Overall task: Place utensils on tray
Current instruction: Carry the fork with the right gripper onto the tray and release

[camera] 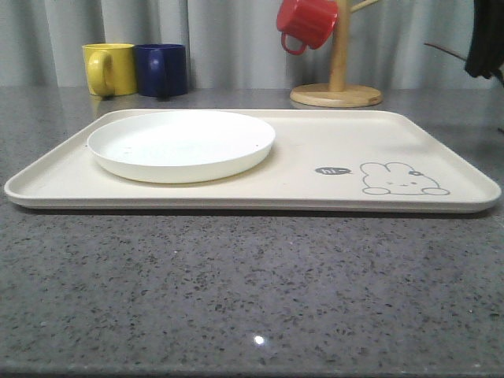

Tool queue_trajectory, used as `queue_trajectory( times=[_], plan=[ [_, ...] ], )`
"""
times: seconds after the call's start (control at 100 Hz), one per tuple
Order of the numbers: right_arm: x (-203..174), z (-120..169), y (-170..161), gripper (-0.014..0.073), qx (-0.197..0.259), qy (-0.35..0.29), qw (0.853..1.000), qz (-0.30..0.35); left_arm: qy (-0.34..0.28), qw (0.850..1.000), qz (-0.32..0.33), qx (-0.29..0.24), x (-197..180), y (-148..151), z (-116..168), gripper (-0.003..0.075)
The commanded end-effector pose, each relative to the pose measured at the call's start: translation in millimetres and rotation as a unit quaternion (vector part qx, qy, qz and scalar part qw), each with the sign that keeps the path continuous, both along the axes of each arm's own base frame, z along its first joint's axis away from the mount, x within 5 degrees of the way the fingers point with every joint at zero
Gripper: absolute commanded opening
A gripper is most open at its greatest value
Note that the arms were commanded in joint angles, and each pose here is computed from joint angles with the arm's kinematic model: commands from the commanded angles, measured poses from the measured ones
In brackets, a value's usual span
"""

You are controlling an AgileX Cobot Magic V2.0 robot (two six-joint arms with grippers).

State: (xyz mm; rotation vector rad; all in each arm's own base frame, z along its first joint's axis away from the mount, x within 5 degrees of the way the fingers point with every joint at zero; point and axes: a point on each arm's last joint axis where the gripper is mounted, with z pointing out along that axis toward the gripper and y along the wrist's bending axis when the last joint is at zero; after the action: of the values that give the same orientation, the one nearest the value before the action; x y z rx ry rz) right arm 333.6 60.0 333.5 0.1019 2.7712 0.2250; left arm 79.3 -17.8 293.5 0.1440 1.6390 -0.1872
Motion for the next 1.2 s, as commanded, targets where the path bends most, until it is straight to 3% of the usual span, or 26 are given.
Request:
queue_trajectory(
  times=[0.0, 0.3, 0.52, 0.69, 0.81, 1.02, 1.19],
  plan=[
    [-9, 25, 21, 0.0010, 0.026, -0.052, 0.998, 0.000, -0.045, 0.999, 0.014, -0.014, 0, 3, 15, -0.0018],
    [-1, -5, 95, 0.0010, 0.049, -0.051, 0.997, 0.029, -0.045, 0.999, 0.014, -0.014, 0, 3, 15, -0.0018],
    [12, -35, 110, 0.0010, 0.043, -0.020, 0.999, 0.025, -0.045, 0.999, 0.014, -0.014, 0, 3, 15, -0.0018],
    [16, -43, 112, 0.0016, 0.044, -0.017, 0.999, 0.020, -0.045, 0.999, 0.014, -0.014, 0, 3, 15, -0.0018],
    [17, -45, 112, 0.0085, 0.043, -0.014, 0.999, 0.020, -0.045, 0.999, 0.014, -0.014, 0, 3, 15, -0.0018],
    [17, -44, 112, 0.0323, 0.044, -0.016, 0.999, 0.020, -0.045, 0.999, 0.014, -0.014, 0, 3, 15, -0.0018],
    [14, -34, 108, 0.0364, 0.033, -0.036, 0.998, 0.036, -0.045, 0.999, 0.014, -0.014, 0, 3, 15, -0.0018]
  ],
)
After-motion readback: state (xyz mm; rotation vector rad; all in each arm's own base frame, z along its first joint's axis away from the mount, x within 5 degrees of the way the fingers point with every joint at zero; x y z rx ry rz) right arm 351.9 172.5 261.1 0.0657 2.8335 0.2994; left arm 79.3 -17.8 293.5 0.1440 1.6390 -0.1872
